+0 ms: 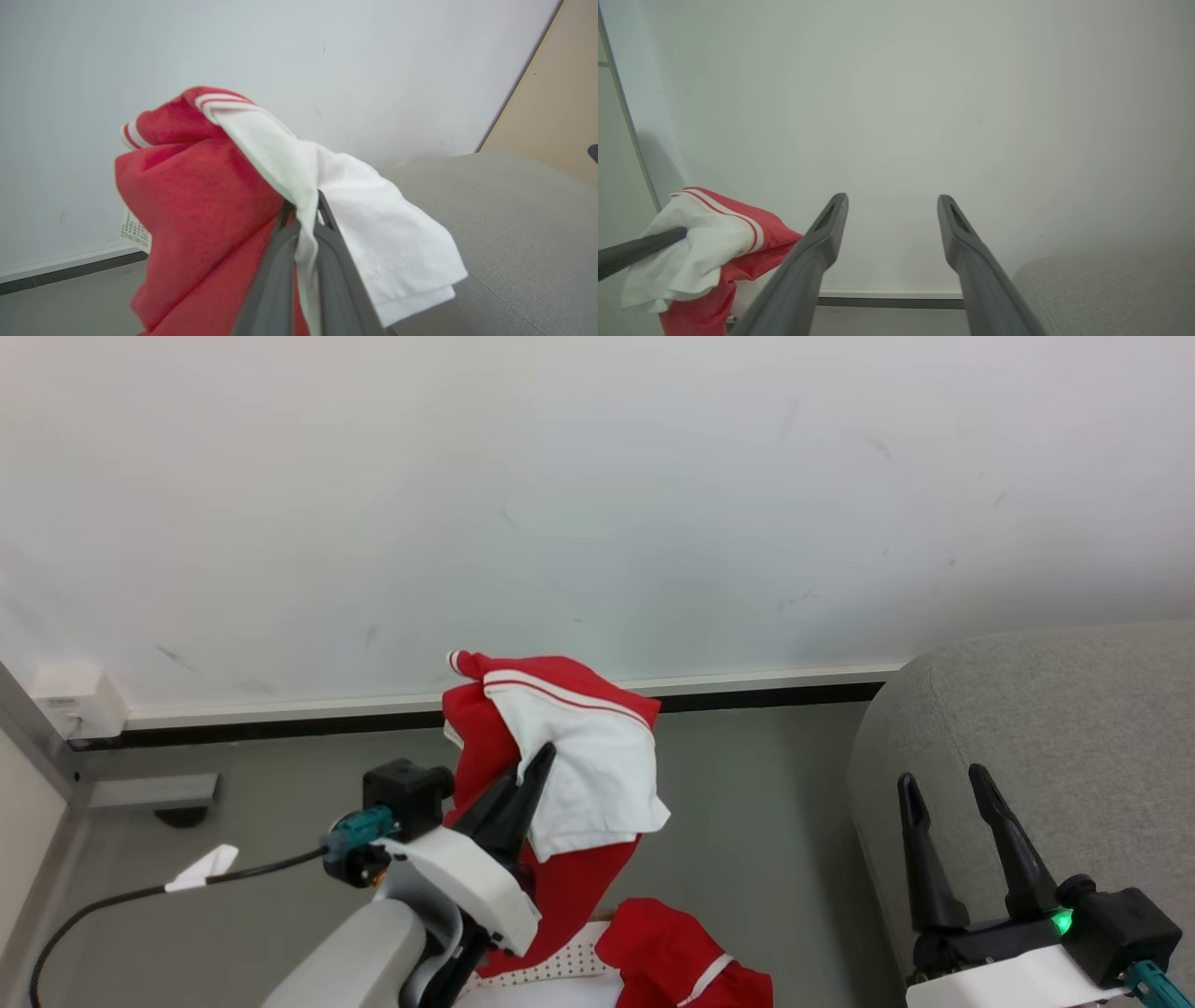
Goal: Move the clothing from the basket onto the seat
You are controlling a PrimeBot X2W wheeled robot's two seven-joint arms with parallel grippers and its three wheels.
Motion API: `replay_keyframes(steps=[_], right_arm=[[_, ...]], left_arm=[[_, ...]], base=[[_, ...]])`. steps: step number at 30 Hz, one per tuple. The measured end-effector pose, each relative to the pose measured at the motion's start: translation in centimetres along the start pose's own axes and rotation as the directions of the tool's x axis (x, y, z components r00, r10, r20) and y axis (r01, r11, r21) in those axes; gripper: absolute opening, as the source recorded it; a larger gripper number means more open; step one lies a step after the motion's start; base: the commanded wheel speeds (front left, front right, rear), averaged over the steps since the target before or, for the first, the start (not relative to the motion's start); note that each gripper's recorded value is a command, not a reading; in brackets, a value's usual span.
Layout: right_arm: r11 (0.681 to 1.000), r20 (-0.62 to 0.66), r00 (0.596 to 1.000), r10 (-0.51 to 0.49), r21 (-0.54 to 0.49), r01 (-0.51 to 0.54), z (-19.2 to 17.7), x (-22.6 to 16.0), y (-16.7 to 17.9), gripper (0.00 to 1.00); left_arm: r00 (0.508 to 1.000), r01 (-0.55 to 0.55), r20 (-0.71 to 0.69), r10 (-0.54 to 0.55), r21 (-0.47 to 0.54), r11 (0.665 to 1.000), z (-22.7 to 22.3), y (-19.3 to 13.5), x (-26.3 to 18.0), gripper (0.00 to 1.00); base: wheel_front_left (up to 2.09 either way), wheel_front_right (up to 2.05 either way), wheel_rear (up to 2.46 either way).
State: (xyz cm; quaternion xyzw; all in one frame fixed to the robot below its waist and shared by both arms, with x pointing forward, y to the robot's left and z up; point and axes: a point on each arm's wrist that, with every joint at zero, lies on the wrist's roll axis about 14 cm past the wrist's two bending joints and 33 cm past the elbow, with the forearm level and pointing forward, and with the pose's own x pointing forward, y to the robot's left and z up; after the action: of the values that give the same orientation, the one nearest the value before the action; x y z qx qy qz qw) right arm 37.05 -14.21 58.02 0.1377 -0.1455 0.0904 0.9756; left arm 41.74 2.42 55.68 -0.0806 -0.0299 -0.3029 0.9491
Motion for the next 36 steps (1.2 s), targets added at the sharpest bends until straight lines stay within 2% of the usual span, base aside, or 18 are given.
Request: replay_keyframes(steps=[8, 18, 22, 26, 32, 36], right_arm=[[0.999, -0.032, 0.999, 0.044, 0.027, -0.043, -1.1, -0.2, 1.6, 1.00], [0.982, -0.093, 0.979, 0.183, 0.065, -0.177, -3.4, -0.2, 6.3, 1.00], [0.950, -0.153, 0.939, 0.307, 0.105, -0.294, -5.3, -0.7, 9.9, 1.00], [0.910, -0.235, 0.880, 0.413, 0.144, -0.388, -7.8, -1.5, 12.5, 1.00], [0.865, -0.299, 0.812, 0.502, 0.171, -0.472, -9.8, -1.4, 15.2, 1.00], [0.843, -0.310, 0.784, 0.537, 0.191, -0.503, -10.2, -1.1, 16.7, 1.00]], left_arm=[[0.987, 0.028, 0.157, -0.031, 0.022, 0.999, 5.6, -1.2, 0.5, 0.00], [0.985, 0.041, 0.169, -0.044, 0.024, 0.999, 6.6, -1.6, 0.3, 0.00], [0.986, 0.045, 0.161, -0.048, 0.023, 0.999, 6.4, -1.8, -0.1, 0.00], [0.987, 0.054, 0.151, -0.056, 0.017, 0.998, 6.1, -2.5, -0.7, 0.00], [0.989, 0.062, 0.136, -0.064, 0.018, 0.998, 5.7, -3.3, -1.7, 0.00], [0.989, 0.063, 0.131, -0.065, 0.020, 0.998, 5.6, -3.8, -2.4, 0.00]], base=[[0.00, 0.00, 0.00], [0.00, 0.00, 0.00], [0.00, 0.00, 0.00], [0.00, 0.00, 0.00], [0.00, 0.00, 0.00], [0.00, 0.00, 0.00]])
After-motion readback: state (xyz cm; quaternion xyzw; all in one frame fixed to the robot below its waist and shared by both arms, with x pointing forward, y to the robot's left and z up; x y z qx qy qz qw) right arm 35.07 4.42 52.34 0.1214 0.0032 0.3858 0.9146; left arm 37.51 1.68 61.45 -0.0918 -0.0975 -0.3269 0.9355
